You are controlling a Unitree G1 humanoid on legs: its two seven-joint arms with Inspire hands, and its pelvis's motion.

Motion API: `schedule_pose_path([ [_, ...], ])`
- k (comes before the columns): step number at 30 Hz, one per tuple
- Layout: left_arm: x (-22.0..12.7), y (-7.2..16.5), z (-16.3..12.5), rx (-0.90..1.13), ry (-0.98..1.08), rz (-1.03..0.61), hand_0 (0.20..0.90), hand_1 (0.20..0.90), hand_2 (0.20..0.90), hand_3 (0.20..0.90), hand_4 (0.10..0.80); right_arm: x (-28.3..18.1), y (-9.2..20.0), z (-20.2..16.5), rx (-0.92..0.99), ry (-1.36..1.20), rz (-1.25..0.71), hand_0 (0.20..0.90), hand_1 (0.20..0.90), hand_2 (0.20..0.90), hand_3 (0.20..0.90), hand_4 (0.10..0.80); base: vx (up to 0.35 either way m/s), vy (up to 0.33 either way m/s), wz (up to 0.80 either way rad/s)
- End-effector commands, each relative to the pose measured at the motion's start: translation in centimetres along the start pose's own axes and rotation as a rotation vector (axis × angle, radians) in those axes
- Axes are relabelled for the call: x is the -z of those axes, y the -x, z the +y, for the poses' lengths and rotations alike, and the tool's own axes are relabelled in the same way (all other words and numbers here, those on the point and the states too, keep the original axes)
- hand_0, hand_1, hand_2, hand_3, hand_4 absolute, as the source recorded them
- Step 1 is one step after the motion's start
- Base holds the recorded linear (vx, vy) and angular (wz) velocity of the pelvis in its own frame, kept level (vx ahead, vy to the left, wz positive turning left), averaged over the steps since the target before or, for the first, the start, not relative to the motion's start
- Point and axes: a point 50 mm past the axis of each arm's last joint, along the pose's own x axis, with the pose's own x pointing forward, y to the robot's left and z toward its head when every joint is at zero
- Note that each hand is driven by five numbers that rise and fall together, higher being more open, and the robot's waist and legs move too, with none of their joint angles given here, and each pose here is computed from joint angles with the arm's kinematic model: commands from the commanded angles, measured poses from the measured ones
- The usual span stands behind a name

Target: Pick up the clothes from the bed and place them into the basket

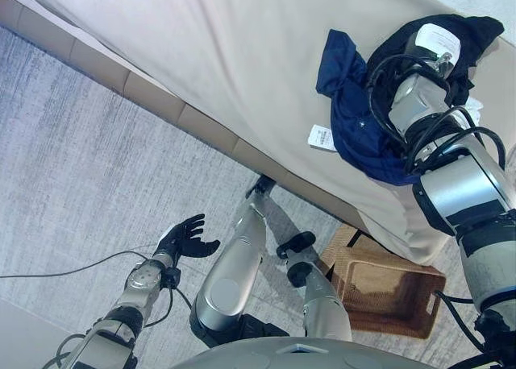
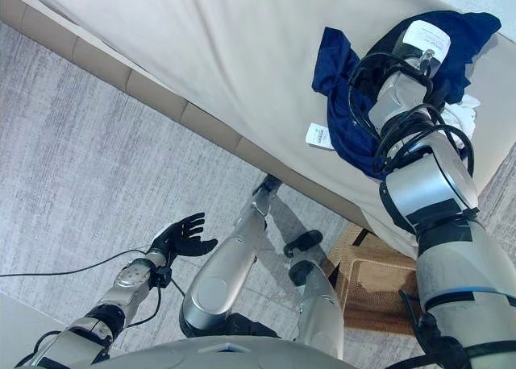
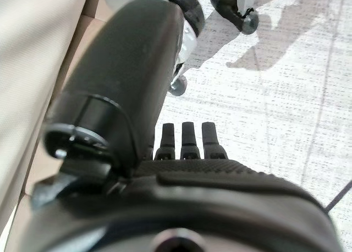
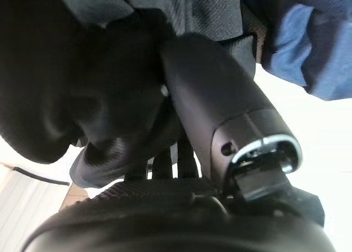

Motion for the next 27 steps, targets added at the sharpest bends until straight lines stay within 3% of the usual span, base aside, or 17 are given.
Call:
schedule_pose_path([
  [1,3.1,2.5,1.4,-0.028,0.005,0.056,0.9,0.9,0.9,0.9,0.8,-2.8,-0.3,-9.6,0.468,-0.058,-0.169,0.3,0.3,0.3,0.2,0.1,0.017,-0.046,-0.17],
  [6,4.5,3.4,2.2,-0.061,-0.023,0.113,0.9,0.9,0.9,0.9,0.8,-4.4,2.2,-15.3,0.819,-0.296,-0.37,0.3,0.3,0.3,0.2,0.1,0.079,-0.078,-0.2],
  [9,5.4,3.9,2.2,-0.062,-0.046,0.157,0.9,0.9,0.9,0.9,0.8,-3.9,3.5,-17.5,0.935,-0.381,-0.436,0.3,0.3,0.3,0.2,0.1,0.099,-0.068,-0.14],
  [21,10.4,6.3,0.6,0.0,-0.182,0.421,0.9,0.9,0.9,0.9,0.8,1.4,5.3,-18.5,0.984,-0.409,-0.457,0.3,0.3,0.3,0.2,0.1,0.08,-0.052,-0.16],
  [27,10.7,6.0,0.2,0.011,-0.164,0.483,0.9,0.9,0.9,0.9,0.8,2.8,6.3,-18.4,0.94,-0.459,-0.501,0.3,0.3,0.3,0.2,0.1,0.024,-0.056,-0.41],
])
